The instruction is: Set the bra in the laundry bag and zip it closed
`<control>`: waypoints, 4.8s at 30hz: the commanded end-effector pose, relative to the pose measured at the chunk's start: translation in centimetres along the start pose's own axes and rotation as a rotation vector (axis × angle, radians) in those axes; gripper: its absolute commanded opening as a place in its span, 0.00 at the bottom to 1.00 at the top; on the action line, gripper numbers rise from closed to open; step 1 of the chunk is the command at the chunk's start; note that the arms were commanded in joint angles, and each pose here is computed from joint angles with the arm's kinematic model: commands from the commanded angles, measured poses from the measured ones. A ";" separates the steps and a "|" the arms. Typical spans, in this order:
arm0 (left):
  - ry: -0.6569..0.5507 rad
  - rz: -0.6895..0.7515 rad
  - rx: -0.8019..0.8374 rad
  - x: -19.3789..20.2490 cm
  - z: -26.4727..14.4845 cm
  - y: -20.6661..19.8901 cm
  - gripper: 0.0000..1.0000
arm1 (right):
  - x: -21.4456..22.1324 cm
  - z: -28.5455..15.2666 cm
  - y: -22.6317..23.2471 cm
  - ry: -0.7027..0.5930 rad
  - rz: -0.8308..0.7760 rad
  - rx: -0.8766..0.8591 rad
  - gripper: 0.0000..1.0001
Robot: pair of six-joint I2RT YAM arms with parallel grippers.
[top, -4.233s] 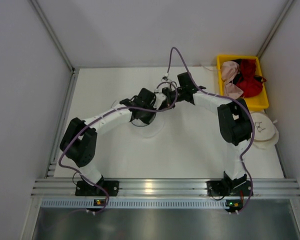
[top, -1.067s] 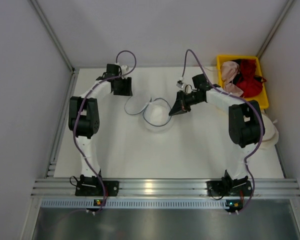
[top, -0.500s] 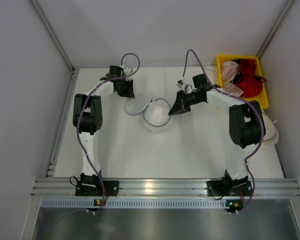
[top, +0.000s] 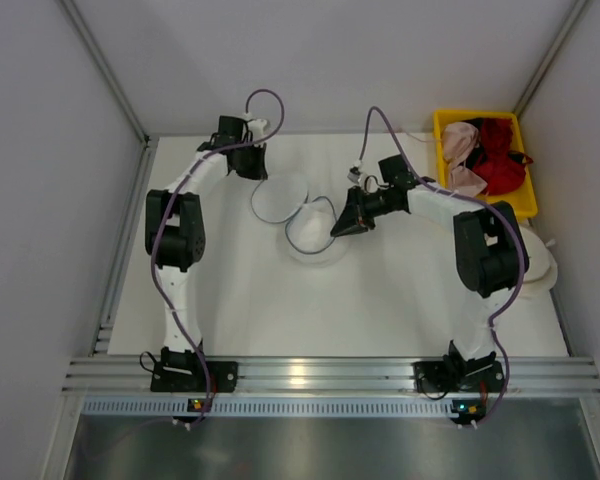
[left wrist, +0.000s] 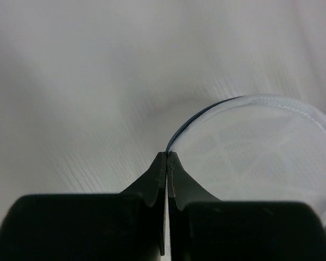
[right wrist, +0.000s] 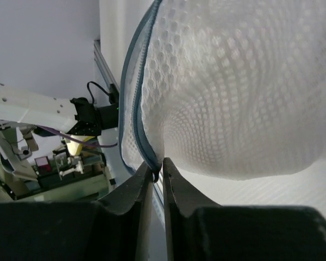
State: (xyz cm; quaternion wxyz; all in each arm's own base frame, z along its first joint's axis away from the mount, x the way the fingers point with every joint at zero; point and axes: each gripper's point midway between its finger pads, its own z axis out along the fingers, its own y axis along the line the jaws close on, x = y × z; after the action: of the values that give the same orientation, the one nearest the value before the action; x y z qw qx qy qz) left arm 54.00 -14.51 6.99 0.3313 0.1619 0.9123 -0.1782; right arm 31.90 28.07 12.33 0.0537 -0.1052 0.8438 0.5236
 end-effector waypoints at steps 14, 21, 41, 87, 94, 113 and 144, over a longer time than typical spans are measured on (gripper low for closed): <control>-0.293 0.593 -0.117 -7.2 -13.9 -16.1 0.00 | -4.1 -5.9 4.8 -0.194 -0.096 -0.089 0.53; -0.271 0.772 -0.035 0.0 -14.0 -23.6 0.00 | -4.8 -11.5 0.3 -0.319 -0.096 0.071 0.57; -0.118 1.395 0.332 18.7 -12.1 -24.3 0.00 | -4.4 -14.0 -0.9 -0.298 -0.253 0.175 0.60; -0.421 1.754 0.349 3.9 -9.9 -17.3 0.34 | -3.3 -2.0 3.3 0.035 -0.147 -0.132 0.00; -0.465 1.505 0.322 1.5 -15.9 -18.0 0.47 | -4.2 -1.8 3.0 0.009 -0.017 -0.196 0.00; -0.414 1.959 0.517 11.2 -15.0 -28.9 0.48 | -3.9 -1.6 3.2 -0.001 0.160 -0.191 0.00; -0.315 2.083 0.353 12.1 -10.6 -25.4 0.43 | -2.5 -0.3 4.2 0.040 0.288 -0.203 0.00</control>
State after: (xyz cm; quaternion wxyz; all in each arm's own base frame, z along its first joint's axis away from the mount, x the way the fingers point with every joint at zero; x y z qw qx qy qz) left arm 27.43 -29.40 10.96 0.3732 0.8942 0.2467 0.0122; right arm 34.08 29.03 13.89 -0.0685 0.0348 0.8029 0.5911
